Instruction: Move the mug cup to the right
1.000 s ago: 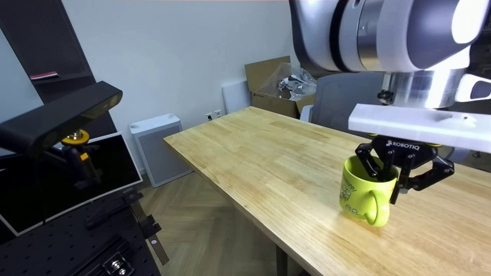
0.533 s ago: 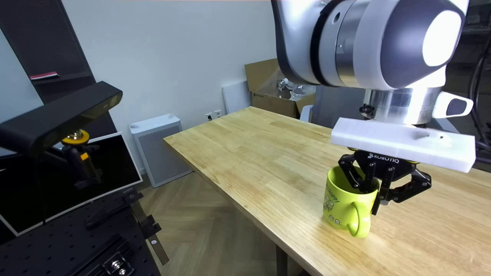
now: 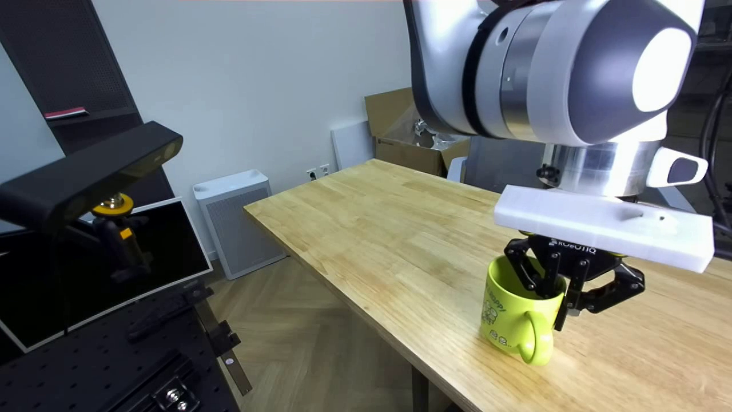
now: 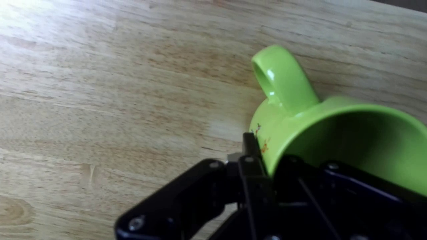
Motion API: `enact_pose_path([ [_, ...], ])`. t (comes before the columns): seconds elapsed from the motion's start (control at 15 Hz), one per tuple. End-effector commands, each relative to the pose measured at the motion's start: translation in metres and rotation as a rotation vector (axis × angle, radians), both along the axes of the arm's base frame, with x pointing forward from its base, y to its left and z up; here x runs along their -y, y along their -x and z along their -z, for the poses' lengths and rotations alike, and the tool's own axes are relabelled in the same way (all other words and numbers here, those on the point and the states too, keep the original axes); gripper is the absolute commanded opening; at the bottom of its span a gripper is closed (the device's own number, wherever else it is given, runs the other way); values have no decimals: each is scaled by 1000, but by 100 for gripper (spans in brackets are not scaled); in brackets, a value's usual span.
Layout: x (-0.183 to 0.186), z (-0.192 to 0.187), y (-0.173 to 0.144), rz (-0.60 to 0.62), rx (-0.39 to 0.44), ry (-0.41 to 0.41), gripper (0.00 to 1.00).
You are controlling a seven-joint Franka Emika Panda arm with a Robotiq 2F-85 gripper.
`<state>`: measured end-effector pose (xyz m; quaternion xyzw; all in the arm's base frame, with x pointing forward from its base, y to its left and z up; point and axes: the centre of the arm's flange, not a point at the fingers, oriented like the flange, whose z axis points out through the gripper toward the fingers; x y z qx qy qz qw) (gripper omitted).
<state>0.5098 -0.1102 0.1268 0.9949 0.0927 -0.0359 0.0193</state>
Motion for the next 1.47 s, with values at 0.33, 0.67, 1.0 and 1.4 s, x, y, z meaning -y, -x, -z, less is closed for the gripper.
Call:
enact_pose_path([
  [0.33,8,11,3,4,12,41,2],
  [0.67,14,11,1,5,13,68,55],
  [1.0,26,-2,2,11,29,98,89],
  [1.4,37,-37,2,29,53,87,100],
])
